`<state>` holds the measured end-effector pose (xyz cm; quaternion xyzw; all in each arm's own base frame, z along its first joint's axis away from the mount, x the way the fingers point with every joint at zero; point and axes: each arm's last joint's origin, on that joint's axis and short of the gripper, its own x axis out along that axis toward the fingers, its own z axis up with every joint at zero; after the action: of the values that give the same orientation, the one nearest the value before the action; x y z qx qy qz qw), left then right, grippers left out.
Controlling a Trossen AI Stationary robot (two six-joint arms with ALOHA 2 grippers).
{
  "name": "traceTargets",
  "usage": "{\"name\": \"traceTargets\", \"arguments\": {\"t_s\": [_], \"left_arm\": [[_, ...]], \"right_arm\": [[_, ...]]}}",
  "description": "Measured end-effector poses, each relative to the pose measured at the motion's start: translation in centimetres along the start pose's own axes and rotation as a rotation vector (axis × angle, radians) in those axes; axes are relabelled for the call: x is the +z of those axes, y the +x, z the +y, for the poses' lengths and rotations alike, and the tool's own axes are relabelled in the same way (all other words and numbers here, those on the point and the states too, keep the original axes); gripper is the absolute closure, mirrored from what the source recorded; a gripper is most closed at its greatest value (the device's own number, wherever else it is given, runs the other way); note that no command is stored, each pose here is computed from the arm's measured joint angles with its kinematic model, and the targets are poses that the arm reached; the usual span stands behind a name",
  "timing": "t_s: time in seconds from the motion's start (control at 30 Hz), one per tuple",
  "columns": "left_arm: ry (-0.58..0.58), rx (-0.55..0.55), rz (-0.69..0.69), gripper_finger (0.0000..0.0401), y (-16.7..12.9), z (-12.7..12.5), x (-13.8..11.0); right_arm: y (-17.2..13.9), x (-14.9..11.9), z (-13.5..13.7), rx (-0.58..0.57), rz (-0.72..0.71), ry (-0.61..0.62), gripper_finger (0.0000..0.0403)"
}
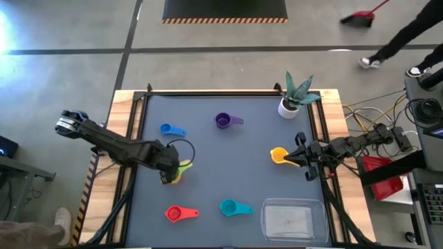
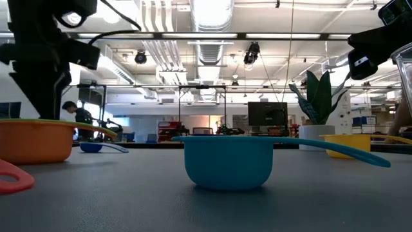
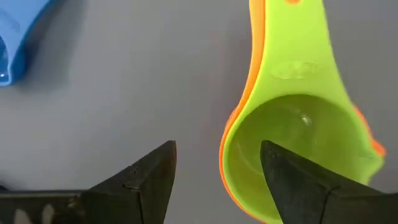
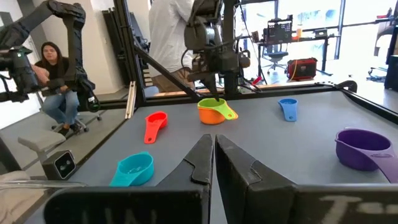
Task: Nest measuring cups in basket
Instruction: Move the stacked measuring cups to the center of the table
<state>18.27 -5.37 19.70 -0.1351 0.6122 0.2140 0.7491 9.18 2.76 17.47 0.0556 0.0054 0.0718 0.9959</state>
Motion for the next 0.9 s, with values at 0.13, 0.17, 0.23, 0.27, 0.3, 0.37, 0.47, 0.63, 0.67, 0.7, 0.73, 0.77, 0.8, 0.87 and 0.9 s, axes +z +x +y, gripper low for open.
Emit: {"name": "traceTargets", "arguments": {"t_s": [0.13, 0.17, 0.23, 0.27, 0.3, 0.37, 0.47, 0.63, 0.67, 0.7, 0.73, 0.77, 0.8, 0.87, 0.9], "left_arm": [[0.045, 0.022, 0.022, 0.0185, 0.9, -0.4, 0.3], [0.051, 0.025, 0.025, 0.0185, 1.1, -0.5, 0.5], [0.066, 0.029, 0.028, 0.0189, 1.6, -0.6, 0.8], [0.076, 0.027, 0.029, 0.0192, 1.8, -0.6, 0.9], [0.084, 0.019, 0.028, 0.0197, 2.0, -0.7, 1.1], [0.103, -0.015, 0.034, 0.0216, 2.3, -0.9, 1.5], [0.147, -0.04, 0.047, 0.0266, 2.9, -1.2, 1.8], [0.248, -0.046, 0.084, 0.0382, 3.7, -1.2, 2.1], [0.267, -0.056, 0.077, 0.0388, 3.7, -1.3, 2.3], [0.284, -0.062, 0.072, 0.0387, 3.8, -1.3, 2.5], [0.308, -0.064, 0.07, 0.0387, 3.8, -1.3, 2.6], [0.334, -0.067, 0.062, 0.0389, 3.7, -1.3, 2.9], [0.356, -0.072, 0.049, 0.0393, 3.5, -1.3, 3.2], [0.388, -0.071, -0.004, 0.0397, 2.9, -1.4, 4.4], [0.409, -0.074, -0.03, 0.0397, 2.4, -1.4, 5.0]], "right_arm": [[0.0, 0.0, 0.0, 0.0, 0.0, 0.0, 0.0394], [0.0, 0.0, 0.0, 0.0, 0.0, 0.0, 0.0394], [0.0, 0.0, 0.0, 0.0, 0.0, 0.0, 0.0394], [0.0, 0.0, 0.0, 0.0, 0.0, 0.0, 0.0394], [0.0, 0.0, 0.0, 0.0, 0.0, 0.0, 0.0394], [0.0, 0.0, 0.0, 0.0, 0.0, 0.0, 0.0394], [0.0, 0.0, 0.0, 0.0, 0.0, 0.0, 0.0394], [0.0, 0.0, 0.0, 0.0, 0.0, 0.0, 0.0394], [0.0, 0.0, 0.0, 0.0, 0.0, 0.0, 0.0394], [0.0, 0.0, 0.0, 0.0, 0.0, 0.0, 0.0394], [0.0, 0.0, 0.0, 0.0, 0.0, 0.0, 0.0394], [0.0, 0.0, 0.0, 0.0, 0.0, 0.0, 0.0394], [0.0, 0.0, 0.0, 0.0, 0.0, 0.0, 0.0394], [0.0, 0.0, 0.0, 0.0, 0.0, 0.0, 0.0394], [0.0, 0.0, 0.0, 0.0, 0.0, 0.0, 0.0394]]}}
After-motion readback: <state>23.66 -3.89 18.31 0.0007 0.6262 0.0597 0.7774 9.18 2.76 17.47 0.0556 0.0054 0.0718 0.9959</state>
